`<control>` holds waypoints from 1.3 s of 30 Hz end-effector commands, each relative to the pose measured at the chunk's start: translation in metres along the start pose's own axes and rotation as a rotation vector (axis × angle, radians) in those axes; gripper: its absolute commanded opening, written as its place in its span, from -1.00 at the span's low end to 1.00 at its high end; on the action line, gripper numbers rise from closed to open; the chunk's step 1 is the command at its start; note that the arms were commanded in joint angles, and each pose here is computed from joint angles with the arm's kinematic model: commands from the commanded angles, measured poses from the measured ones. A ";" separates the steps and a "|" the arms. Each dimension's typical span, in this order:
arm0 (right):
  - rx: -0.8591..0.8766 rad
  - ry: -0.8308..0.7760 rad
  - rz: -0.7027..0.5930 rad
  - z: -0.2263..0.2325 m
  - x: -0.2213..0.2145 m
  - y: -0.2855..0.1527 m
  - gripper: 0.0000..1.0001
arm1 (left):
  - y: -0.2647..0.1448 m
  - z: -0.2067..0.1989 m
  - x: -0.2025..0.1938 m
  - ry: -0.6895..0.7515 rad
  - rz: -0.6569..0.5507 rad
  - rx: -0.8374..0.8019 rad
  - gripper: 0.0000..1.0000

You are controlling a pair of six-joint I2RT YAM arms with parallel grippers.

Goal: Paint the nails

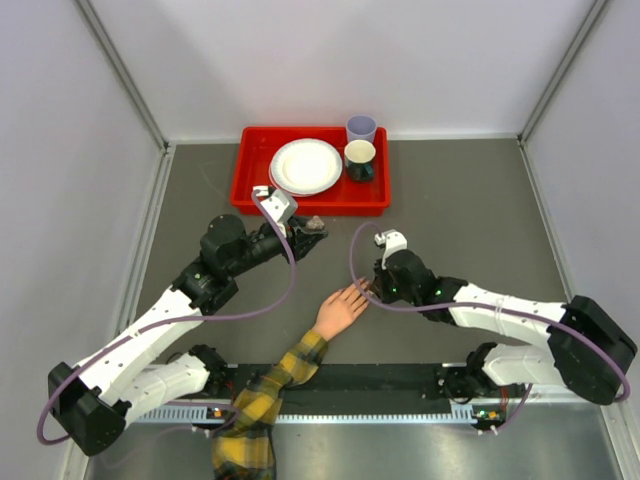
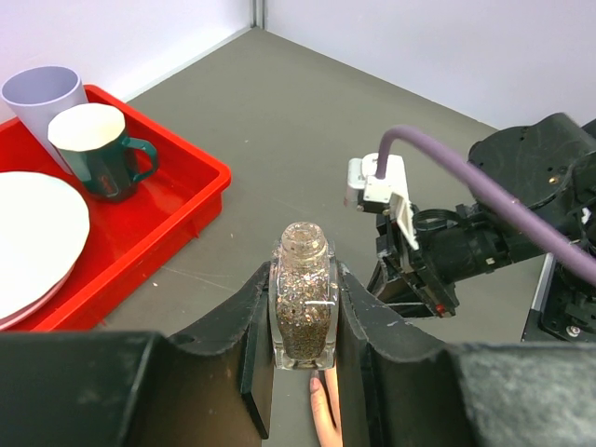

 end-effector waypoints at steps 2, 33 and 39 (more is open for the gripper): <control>0.020 0.000 -0.063 0.005 0.025 -0.022 -1.00 | 0.000 0.001 0.015 0.021 -0.072 -0.002 -1.00; 0.082 0.018 -0.031 0.017 0.019 -0.005 -1.00 | -0.002 0.000 0.016 0.018 -0.075 -0.004 -1.00; 0.100 0.022 -0.045 0.020 0.023 -0.003 -1.00 | -0.002 0.001 0.015 0.017 -0.072 -0.003 -1.00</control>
Point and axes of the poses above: each gripper's point midway between its finger pads, its own y axis out along the fingers, its own z axis along the line the jaws close on, x = y × z, the point moved 4 cm from there along -y, back along the fingers, and after that the axes turned 8 degrees about y, right-handed, at the moved point
